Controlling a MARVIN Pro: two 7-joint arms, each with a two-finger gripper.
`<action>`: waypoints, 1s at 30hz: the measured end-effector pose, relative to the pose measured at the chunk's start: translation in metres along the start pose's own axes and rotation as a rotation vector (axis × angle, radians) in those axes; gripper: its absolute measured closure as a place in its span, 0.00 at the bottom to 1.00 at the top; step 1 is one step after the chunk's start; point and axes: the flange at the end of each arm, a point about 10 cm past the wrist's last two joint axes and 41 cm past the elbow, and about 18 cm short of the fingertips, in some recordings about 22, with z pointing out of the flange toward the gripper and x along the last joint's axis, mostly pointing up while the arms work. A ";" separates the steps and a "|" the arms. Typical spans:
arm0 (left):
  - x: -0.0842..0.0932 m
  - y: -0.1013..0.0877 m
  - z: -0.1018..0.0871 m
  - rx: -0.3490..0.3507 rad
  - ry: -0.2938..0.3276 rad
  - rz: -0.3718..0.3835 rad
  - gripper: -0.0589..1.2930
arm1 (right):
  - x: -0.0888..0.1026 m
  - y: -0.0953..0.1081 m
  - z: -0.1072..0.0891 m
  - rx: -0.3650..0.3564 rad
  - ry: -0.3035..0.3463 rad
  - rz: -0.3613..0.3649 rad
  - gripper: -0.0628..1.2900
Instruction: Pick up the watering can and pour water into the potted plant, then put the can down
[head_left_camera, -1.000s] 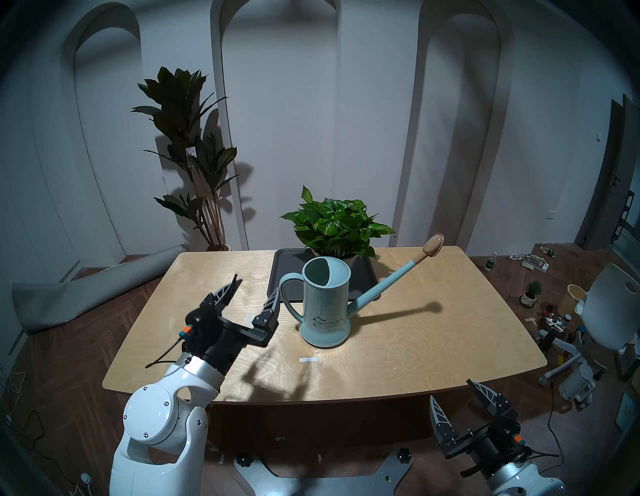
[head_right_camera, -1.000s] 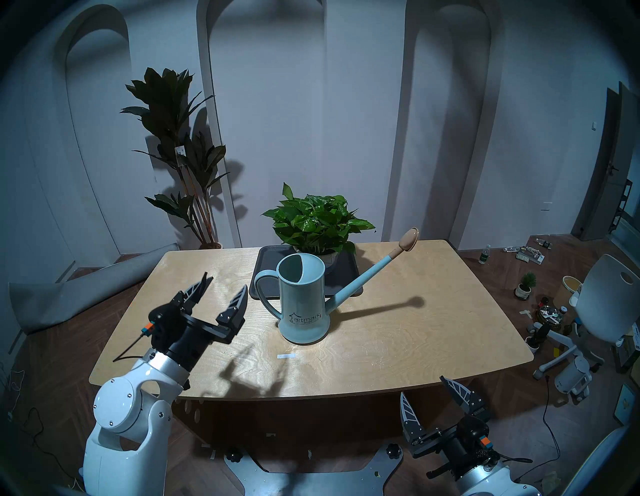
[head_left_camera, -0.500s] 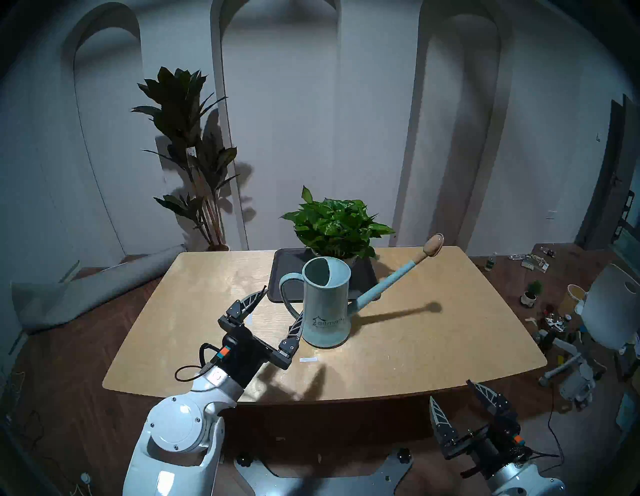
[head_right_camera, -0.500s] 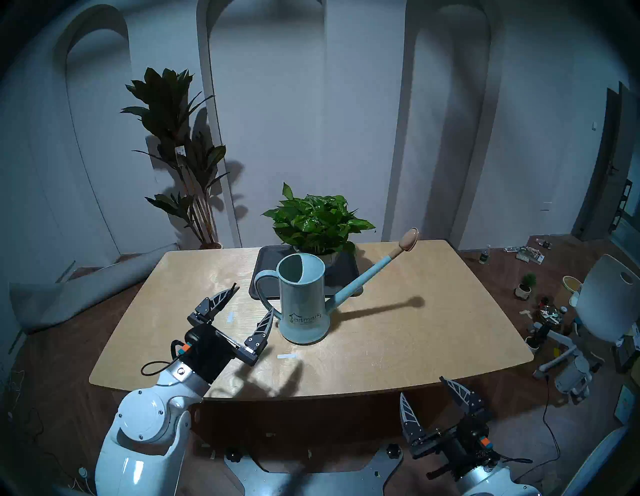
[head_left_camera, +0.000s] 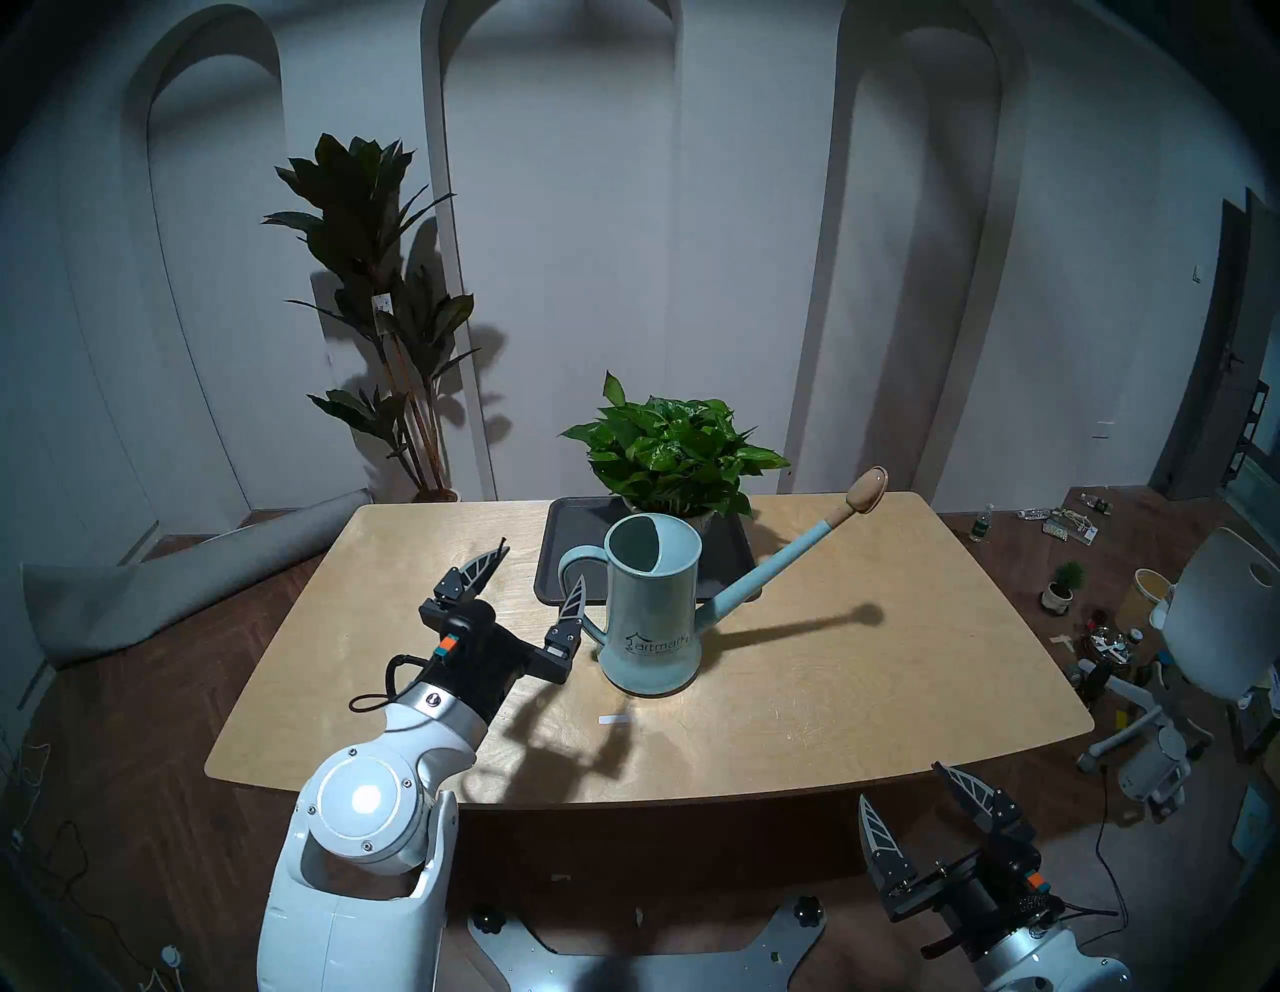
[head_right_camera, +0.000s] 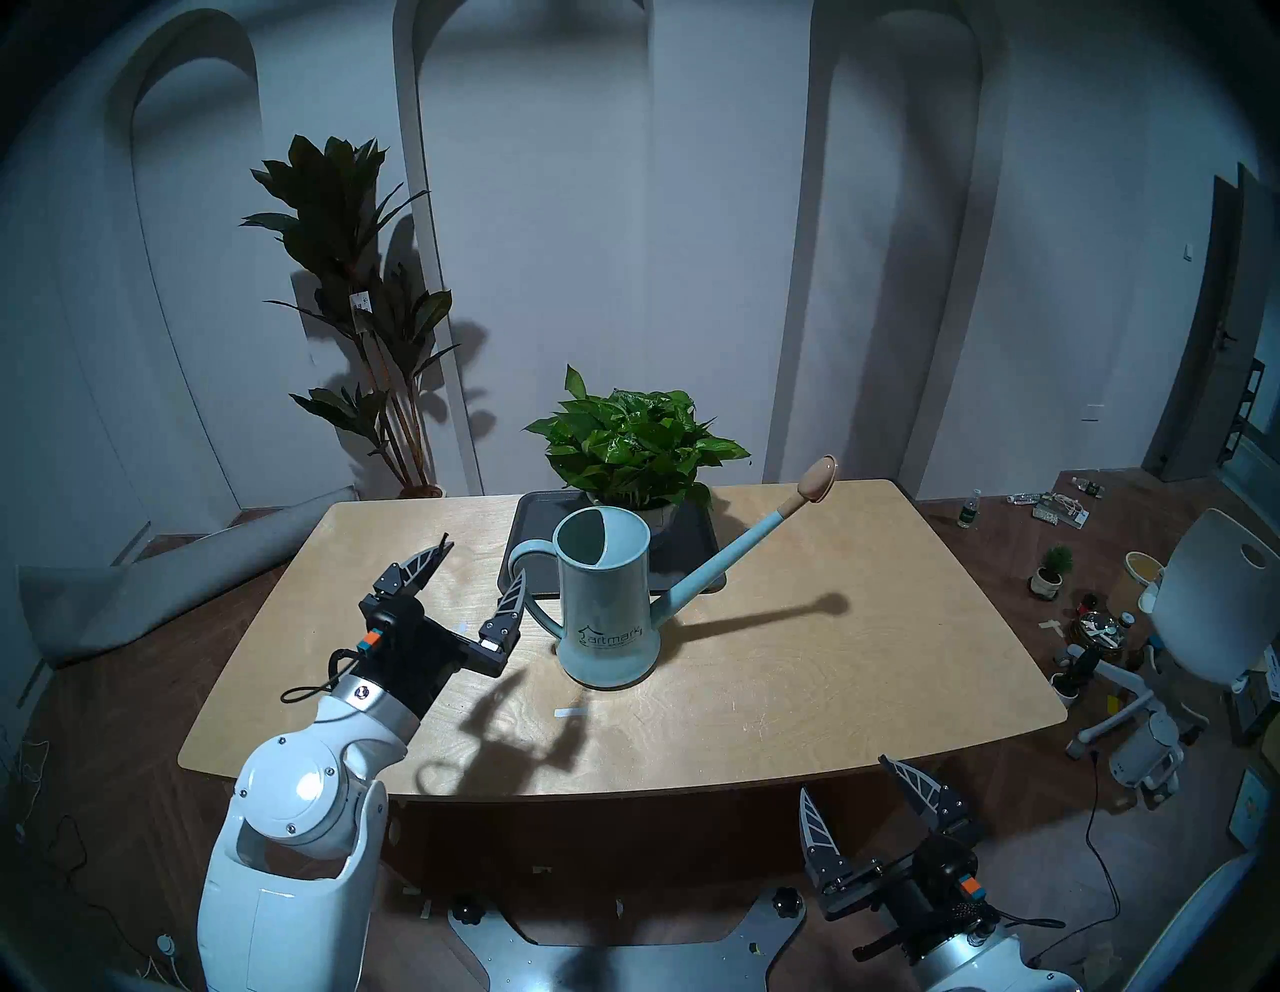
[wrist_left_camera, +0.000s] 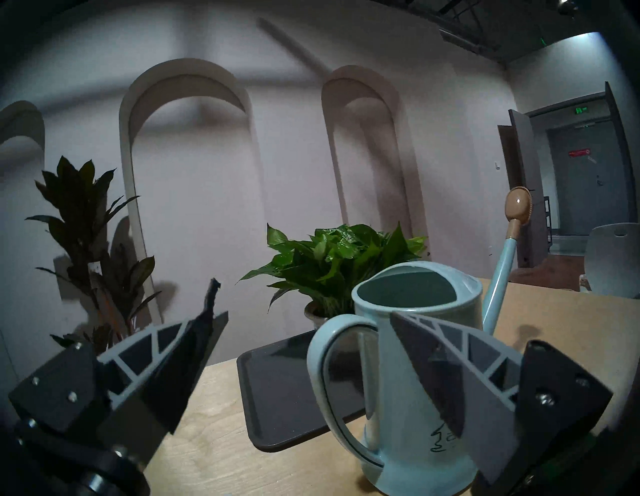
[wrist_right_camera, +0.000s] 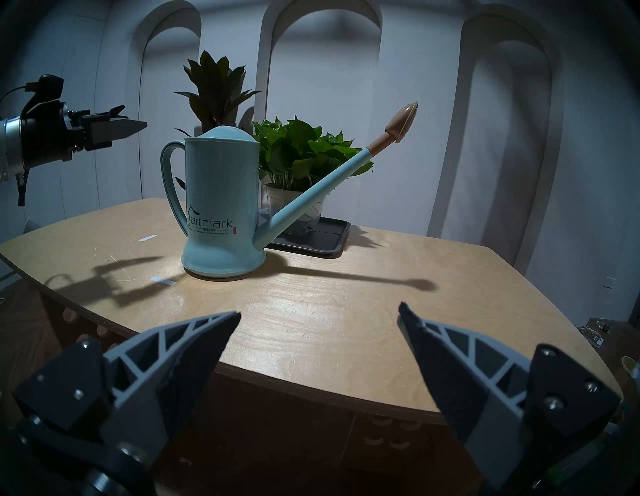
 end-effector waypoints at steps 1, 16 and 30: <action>0.002 0.000 -0.002 -0.003 -0.011 -0.010 0.04 | 0.000 0.000 0.000 0.000 0.000 0.000 0.05; -0.005 0.038 -0.015 -0.032 -0.239 -0.107 0.04 | 0.000 0.000 0.000 0.001 -0.001 0.000 0.05; -0.024 0.044 0.024 0.098 -0.221 -0.068 0.04 | 0.000 0.000 0.000 0.002 0.000 0.000 0.05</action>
